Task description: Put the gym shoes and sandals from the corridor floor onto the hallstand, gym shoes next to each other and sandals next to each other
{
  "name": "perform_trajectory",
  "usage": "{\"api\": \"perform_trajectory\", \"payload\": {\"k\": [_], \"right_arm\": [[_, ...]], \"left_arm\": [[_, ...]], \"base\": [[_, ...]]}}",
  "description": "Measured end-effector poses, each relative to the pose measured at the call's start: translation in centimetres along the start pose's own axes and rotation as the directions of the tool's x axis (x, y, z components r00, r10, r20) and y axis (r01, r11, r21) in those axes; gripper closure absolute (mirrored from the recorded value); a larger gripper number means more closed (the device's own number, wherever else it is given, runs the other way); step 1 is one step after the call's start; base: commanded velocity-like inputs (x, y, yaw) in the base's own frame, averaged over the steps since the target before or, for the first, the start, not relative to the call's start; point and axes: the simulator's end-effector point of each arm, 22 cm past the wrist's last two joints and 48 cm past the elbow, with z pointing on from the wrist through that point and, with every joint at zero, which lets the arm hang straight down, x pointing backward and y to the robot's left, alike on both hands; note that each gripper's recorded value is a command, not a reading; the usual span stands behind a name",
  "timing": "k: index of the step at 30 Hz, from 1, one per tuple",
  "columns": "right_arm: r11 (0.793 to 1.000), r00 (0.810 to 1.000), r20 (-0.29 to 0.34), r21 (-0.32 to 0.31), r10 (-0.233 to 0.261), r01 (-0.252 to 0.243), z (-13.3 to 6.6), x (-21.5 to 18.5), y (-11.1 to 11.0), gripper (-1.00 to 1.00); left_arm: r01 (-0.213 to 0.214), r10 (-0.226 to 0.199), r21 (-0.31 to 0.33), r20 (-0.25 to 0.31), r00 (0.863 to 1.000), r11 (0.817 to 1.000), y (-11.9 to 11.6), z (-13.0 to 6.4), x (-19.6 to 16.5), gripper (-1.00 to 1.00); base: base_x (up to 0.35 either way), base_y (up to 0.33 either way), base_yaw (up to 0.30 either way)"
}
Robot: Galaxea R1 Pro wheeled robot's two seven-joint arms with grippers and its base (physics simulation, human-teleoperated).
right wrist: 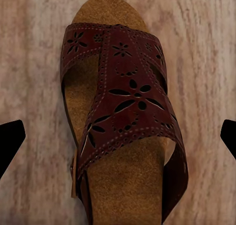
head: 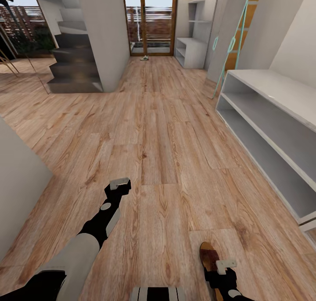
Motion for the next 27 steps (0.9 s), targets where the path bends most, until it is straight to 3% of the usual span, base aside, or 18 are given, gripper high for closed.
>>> {"api": "perform_trajectory", "payload": {"k": [27], "right_arm": [[1.000,1.000,0.000,0.001,0.000,0.000,0.01,0.01,-0.08,-1.00]], "left_arm": [[0.000,0.000,0.000,-0.001,1.000,1.000,0.00,0.00,0.03,-1.00]], "base": [[-0.044,0.000,0.000]]}}
